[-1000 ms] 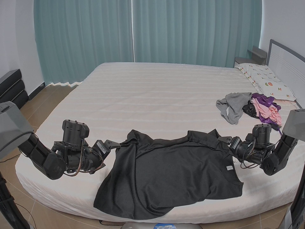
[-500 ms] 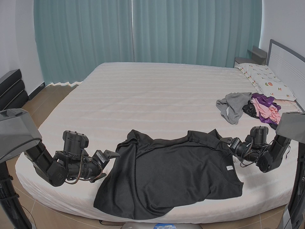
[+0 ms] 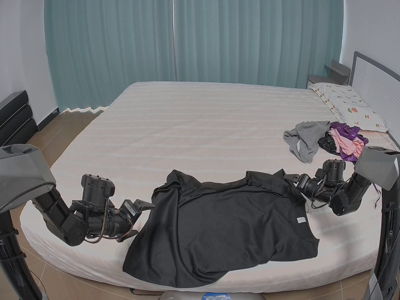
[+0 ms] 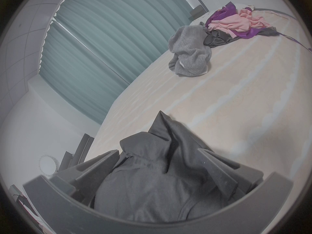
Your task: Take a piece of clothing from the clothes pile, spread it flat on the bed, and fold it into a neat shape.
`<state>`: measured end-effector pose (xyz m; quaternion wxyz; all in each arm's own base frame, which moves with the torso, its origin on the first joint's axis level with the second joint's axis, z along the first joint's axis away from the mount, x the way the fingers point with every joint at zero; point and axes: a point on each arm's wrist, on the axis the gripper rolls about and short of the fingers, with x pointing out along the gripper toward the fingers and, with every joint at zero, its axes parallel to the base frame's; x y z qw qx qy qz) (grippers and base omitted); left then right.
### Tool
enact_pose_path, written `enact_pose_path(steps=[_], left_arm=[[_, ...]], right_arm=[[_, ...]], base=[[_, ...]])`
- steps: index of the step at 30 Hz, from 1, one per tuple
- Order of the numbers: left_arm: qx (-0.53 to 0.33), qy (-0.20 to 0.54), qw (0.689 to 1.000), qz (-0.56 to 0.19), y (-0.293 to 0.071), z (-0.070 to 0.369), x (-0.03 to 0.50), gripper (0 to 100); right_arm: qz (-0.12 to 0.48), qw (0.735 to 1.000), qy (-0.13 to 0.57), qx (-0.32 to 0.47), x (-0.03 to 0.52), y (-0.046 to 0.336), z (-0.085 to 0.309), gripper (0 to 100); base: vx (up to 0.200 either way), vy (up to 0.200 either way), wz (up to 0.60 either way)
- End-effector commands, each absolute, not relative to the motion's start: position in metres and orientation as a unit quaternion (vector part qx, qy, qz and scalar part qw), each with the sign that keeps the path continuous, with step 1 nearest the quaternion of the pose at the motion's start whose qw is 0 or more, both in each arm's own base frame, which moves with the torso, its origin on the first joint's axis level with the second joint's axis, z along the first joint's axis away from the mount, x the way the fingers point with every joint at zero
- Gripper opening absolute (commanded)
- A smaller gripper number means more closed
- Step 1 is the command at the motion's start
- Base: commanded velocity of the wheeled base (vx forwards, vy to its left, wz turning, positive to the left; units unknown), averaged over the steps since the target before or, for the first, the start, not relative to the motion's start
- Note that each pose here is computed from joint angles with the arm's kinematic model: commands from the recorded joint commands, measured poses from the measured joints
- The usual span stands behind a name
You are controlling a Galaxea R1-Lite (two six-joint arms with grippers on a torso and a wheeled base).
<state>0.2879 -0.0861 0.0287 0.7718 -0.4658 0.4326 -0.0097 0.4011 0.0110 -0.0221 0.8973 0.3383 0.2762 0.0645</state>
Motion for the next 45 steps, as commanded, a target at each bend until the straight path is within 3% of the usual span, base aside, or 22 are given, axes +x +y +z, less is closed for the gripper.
enact_pose_path(steps=[1,17,18,26,35,45], left_arm=[[-0.467,0.429,0.773,-0.011,-0.086,0.027,0.289,100],[-0.466,0.423,0.777,-0.012,-0.087,0.024,0.292,100],[-0.465,0.424,0.777,-0.012,-0.087,0.024,0.291,100],[-0.464,0.424,0.778,-0.012,-0.088,0.023,0.293,100],[-0.463,0.421,0.780,-0.016,-0.091,0.022,0.298,100],[-0.458,0.365,0.811,0.009,-0.102,0.009,0.348,100]], right_arm=[[0.057,0.896,0.283,0.337,0.417,0.005,-0.037,100],[0.058,0.903,0.286,0.315,0.426,0.002,-0.059,100],[0.059,0.903,0.285,0.315,0.426,0.002,-0.059,0],[0.057,0.906,0.266,0.324,0.436,-0.001,-0.057,0],[0.043,0.913,0.168,0.369,0.452,-0.023,-0.039,0],[0.041,0.911,0.174,0.371,0.446,-0.020,-0.049,0]], base=[[0.000,0.000,0.00],[0.000,0.000,0.00],[0.000,0.000,0.00],[0.000,0.000,0.00],[0.000,0.000,0.00],[0.000,0.000,0.00]])
